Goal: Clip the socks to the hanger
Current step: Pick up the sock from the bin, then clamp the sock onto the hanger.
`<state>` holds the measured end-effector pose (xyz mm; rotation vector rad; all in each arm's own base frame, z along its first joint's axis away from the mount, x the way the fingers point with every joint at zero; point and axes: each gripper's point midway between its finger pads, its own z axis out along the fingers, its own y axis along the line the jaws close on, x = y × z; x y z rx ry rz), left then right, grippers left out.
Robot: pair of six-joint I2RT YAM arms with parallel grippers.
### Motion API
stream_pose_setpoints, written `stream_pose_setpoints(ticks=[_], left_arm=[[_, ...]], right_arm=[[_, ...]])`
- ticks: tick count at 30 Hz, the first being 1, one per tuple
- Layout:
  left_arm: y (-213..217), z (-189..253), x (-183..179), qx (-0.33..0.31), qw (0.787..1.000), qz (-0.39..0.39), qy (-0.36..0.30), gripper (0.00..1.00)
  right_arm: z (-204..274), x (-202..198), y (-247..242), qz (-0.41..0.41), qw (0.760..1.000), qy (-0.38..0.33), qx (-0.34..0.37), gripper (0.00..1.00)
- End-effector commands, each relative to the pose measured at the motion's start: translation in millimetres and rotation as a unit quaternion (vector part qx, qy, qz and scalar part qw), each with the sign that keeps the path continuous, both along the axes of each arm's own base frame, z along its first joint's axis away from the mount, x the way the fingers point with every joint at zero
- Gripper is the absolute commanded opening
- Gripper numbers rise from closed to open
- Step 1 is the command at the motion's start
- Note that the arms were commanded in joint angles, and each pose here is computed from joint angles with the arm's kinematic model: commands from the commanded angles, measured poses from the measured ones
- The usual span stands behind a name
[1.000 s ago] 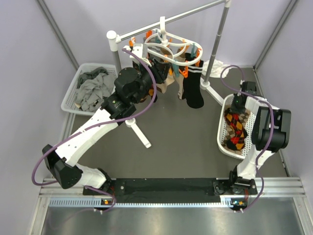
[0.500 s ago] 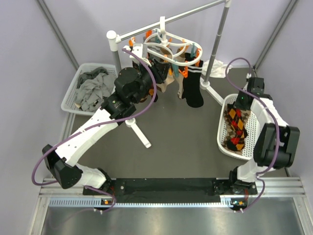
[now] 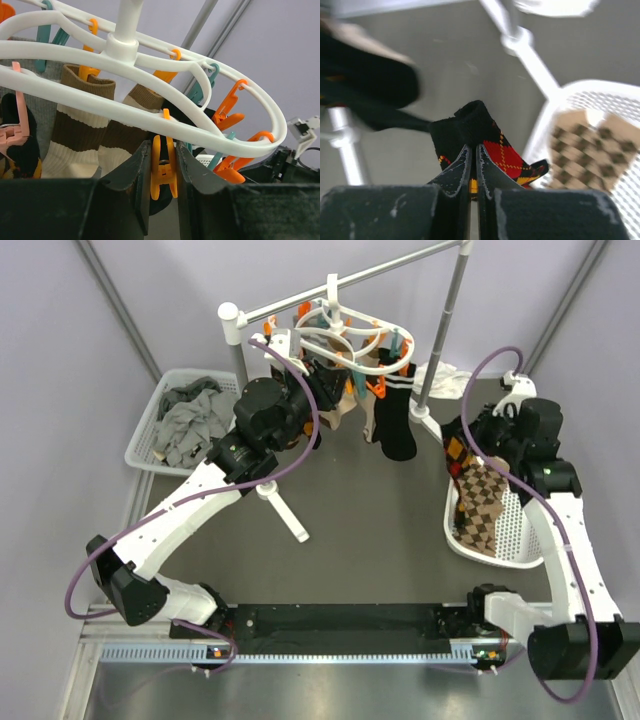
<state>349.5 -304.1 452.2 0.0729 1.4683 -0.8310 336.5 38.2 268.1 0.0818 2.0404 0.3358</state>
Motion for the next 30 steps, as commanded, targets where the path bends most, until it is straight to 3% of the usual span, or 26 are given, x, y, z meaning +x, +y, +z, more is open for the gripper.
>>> stream_pose_setpoints(ticks=[1,9,16,30], left_arm=[[2,23,-13,-0.022,0.999,-0.020,-0.012,0.11],[-3,27,-17,-0.038,0.998,-0.038,-0.013,0.11],[-8,31,-23,-0.053,0.997,-0.061,-0.015,0.11],[-11,26,-28,-0.062,0.995,-0.075,-0.014,0.11]], right_arm=[[80,-15,60,0.109,0.985,-0.122,0.051,0.00],[143,-50,150,0.245,0.935,-0.217,0.136,0.00],[160,-62,202,0.302,0.906,-0.235,0.181,0.00],[170,-39,233,0.300,0.891,-0.236,0.246,0.00]])
